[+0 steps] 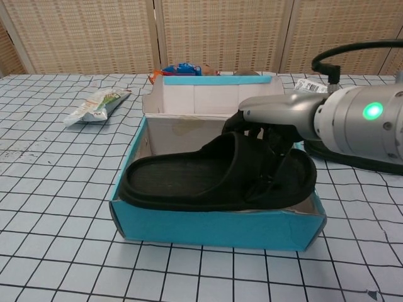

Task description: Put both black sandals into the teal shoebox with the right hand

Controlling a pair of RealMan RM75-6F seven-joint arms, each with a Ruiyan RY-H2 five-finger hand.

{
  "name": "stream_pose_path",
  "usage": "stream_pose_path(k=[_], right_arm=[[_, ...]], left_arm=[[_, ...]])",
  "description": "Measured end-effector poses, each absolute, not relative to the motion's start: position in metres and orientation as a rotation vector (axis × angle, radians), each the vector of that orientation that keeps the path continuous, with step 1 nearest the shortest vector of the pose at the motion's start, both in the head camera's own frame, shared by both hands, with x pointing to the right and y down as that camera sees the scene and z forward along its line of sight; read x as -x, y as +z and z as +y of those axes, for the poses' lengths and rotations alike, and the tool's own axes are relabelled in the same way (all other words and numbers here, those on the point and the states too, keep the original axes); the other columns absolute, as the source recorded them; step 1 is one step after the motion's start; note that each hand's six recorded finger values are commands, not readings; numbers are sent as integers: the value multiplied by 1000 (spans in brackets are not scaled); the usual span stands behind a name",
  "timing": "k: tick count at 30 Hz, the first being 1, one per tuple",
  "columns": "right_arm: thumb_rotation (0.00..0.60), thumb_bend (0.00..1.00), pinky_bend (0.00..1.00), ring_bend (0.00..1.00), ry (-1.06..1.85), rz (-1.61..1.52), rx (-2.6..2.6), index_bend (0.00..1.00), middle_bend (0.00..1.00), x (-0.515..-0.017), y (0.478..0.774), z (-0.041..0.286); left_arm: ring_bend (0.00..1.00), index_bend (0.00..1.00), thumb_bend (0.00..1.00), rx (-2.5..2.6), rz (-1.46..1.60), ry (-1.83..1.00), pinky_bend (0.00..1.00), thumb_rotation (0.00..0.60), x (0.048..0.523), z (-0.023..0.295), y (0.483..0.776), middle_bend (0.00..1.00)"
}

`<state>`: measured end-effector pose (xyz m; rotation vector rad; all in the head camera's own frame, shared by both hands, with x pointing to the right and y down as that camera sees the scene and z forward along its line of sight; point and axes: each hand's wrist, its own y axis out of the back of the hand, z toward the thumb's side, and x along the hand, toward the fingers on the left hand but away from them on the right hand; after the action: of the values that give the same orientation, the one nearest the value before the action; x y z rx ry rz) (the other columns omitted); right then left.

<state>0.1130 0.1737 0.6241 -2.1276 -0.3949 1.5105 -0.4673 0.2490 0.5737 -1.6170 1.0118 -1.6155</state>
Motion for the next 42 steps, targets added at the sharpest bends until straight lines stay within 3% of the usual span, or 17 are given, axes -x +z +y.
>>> stream_pose_path(k=[22,23,25,27,30,42], right_arm=[[600,0,594,574,1499,-489,2114,533,592,-120,677,181],[600,0,555,514,1499,-486,2120,485,569,-121,678,183],[600,0,352,270,1499,-480,2137,330,420,-121,679,186],[600,0,79,25,1496,-458,2164,114,167,-121,679,189],[600,0,0,0,1483,-432,2209,0,15,-123,676,189],[600,0,0,0,1355,-501,2239,0,0,-137,648,166]], left_arm=[[405,280,505,1624,1006,-1614,572,600,467,249,576,228],[405,280,505,1625,1008,-1615,572,600,467,249,576,228],[405,279,504,1628,1010,-1616,572,600,467,249,576,228],[405,280,504,1629,1009,-1613,571,600,466,249,576,229],[405,279,504,1630,1004,-1613,572,600,466,250,576,229],[405,279,505,1633,987,-1621,572,600,465,250,580,230]])
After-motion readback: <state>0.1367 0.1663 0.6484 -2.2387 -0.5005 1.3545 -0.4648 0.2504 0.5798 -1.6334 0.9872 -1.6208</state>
